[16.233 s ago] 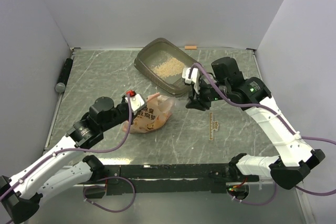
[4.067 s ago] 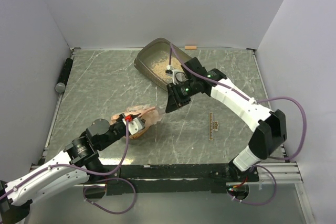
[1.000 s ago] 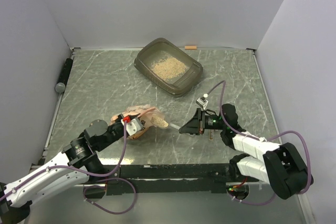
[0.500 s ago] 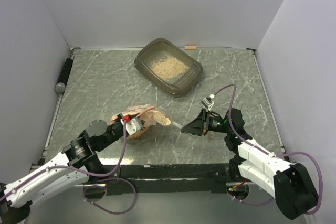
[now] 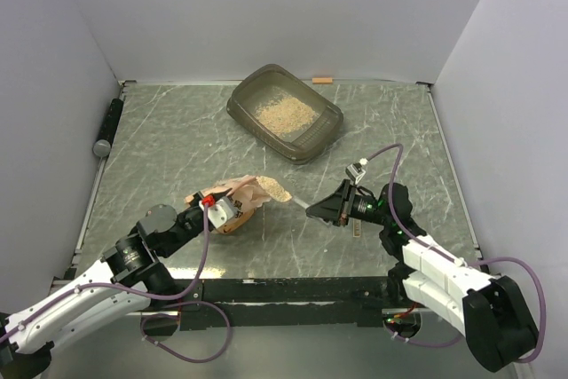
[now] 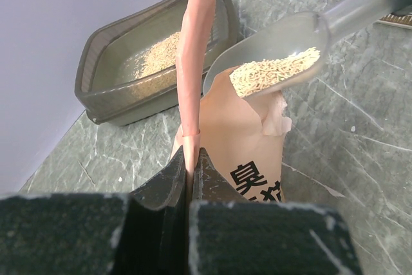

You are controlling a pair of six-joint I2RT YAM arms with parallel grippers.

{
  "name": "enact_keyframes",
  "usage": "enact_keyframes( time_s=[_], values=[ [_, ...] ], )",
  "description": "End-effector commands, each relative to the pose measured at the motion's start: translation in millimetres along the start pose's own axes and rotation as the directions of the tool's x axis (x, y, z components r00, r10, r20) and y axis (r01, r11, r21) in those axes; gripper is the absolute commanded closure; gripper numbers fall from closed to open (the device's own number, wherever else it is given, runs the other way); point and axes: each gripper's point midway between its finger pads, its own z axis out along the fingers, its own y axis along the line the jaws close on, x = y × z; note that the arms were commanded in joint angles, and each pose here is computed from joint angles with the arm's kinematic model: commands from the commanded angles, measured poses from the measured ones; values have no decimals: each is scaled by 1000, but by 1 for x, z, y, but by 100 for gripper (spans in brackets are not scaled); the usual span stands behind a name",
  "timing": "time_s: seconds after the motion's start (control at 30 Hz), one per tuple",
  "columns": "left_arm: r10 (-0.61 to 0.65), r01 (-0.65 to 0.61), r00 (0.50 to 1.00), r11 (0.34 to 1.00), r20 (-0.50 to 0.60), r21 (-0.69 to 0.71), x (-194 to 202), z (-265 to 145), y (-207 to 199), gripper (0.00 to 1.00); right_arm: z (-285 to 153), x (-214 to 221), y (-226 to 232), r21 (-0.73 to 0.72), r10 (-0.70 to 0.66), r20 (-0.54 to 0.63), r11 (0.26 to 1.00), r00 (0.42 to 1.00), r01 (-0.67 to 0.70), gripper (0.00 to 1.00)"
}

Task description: Fill the litter box with clean litter

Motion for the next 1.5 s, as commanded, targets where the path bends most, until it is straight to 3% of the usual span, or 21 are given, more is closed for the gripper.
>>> enact_keyframes(
  time_s=[0.0, 0.5, 0.77, 1.0, 1.17, 1.23, 1.27, 1.47],
  values=[
    [-13, 20, 989, 999, 150, -48, -40, -1, 15, 99, 8, -29, 28, -46, -37, 96, 998, 995, 42, 100],
    [-15, 18, 987, 1000, 160, -19, -43, -1, 11, 99, 51, -113, 53, -93, 16, 251, 996, 968, 8, 100],
    [-15, 19, 986, 1000, 164, -19, -43, -2, 10, 99, 75, -179, 23, -40, 34, 328, 999, 944, -22, 100],
    [-15, 19, 987, 1000, 162, -20, -42, -2, 11, 99, 72, -231, -28, 125, -19, 390, 992, 921, -33, 100],
    [-18, 21, 988, 1000, 155, -19, -42, -1, 10, 99, 73, -256, -53, 257, -49, 367, 965, 929, -51, 100],
    [-22, 26, 988, 999, 153, -20, -42, -1, 11, 99, 76, -271, -52, 322, -121, 345, 947, 931, 4, 100],
    [-27, 30, 989, 999, 145, -22, -40, 0, 11, 99, 73, -265, -68, 396, -93, 321, 917, 942, -45, 100],
    [-35, 36, 993, 999, 112, -10, -36, 2, 9, 99, 58, -287, -74, 620, -269, 214, 780, 939, 82, 100]
  ],
)
